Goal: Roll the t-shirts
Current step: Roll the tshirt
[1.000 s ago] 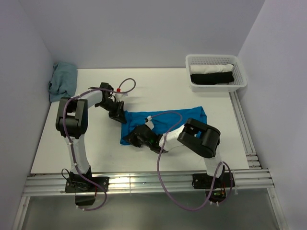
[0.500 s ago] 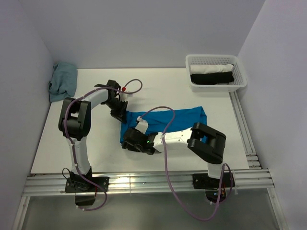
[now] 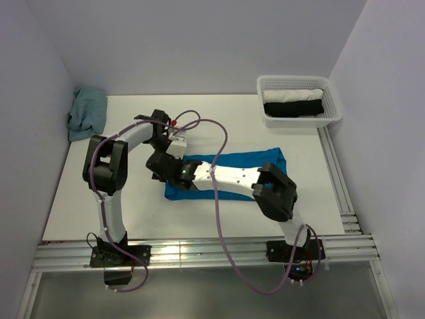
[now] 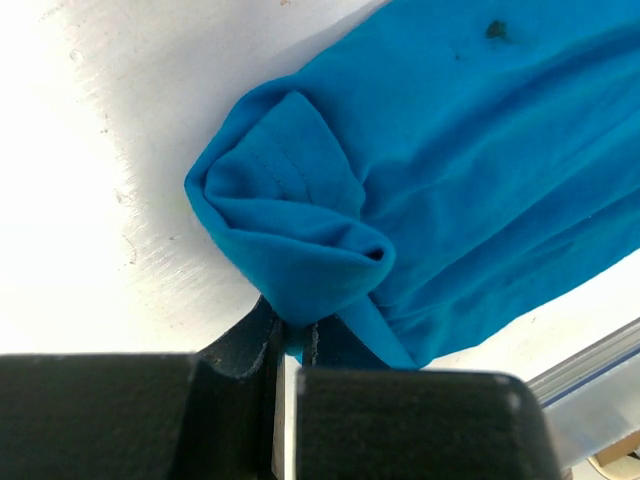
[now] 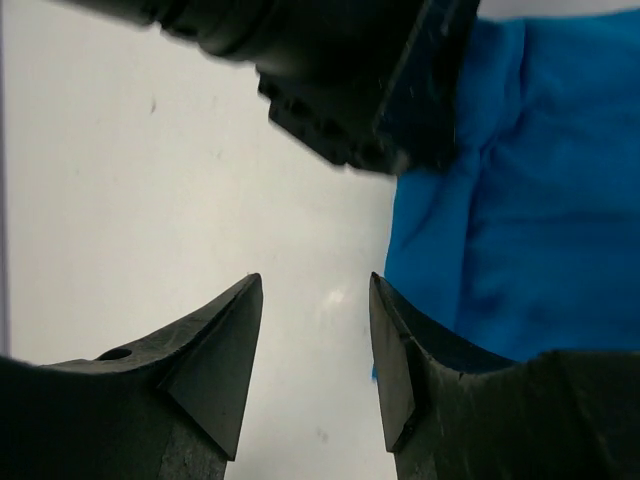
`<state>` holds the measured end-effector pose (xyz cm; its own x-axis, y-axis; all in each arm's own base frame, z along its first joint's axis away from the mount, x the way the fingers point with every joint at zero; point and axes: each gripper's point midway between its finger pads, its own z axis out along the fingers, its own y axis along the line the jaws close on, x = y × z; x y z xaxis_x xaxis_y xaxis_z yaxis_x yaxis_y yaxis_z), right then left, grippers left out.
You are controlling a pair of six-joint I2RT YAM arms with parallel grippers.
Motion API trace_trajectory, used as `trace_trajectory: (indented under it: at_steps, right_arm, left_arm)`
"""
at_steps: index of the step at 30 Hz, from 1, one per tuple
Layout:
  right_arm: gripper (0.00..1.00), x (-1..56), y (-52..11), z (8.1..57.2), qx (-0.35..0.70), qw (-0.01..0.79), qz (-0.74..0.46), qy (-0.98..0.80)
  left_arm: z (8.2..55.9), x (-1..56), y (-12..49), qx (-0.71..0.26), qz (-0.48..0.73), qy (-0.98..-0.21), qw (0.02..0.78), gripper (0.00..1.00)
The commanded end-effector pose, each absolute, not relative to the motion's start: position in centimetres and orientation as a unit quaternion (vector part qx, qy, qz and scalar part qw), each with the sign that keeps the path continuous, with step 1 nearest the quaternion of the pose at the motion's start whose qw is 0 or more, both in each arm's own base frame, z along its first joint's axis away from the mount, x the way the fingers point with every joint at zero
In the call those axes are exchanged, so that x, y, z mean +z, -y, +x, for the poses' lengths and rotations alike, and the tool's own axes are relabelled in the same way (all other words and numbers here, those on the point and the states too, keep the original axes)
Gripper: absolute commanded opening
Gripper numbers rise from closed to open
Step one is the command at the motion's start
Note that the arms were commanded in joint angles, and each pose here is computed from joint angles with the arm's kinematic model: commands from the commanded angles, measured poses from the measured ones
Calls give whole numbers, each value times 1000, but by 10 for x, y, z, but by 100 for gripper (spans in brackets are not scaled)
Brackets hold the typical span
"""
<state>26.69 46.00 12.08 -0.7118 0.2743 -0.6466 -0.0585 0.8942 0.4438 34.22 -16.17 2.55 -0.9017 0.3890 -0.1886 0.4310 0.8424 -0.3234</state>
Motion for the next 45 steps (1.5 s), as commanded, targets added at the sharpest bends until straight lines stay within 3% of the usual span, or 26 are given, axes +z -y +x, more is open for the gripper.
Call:
trace_trajectory:
  at_steps: [1, 16, 37, 43, 45]
  right_arm:
    - [54, 90, -447, 292, 135, 396, 41, -907]
    - [54, 66, -457, 324, 86, 414, 42, -905]
    - [52, 30, -464, 322, 51, 395, 22, -917]
    - [46, 14, -457, 312, 34, 371, 6, -928]
    - [40, 9, -456, 309, 28, 362, -1, -932]
  left_arm:
    - [356, 27, 144, -123, 233, -962, 76, 0]
    - [356, 35, 148, -121, 236, -961, 73, 0]
    - [355, 35, 157, -125, 238, -961, 66, 0]
    - [355, 37, 158, -127, 238, -961, 60, 5]
    - [355, 40, 159, -131, 240, -960, 58, 9]
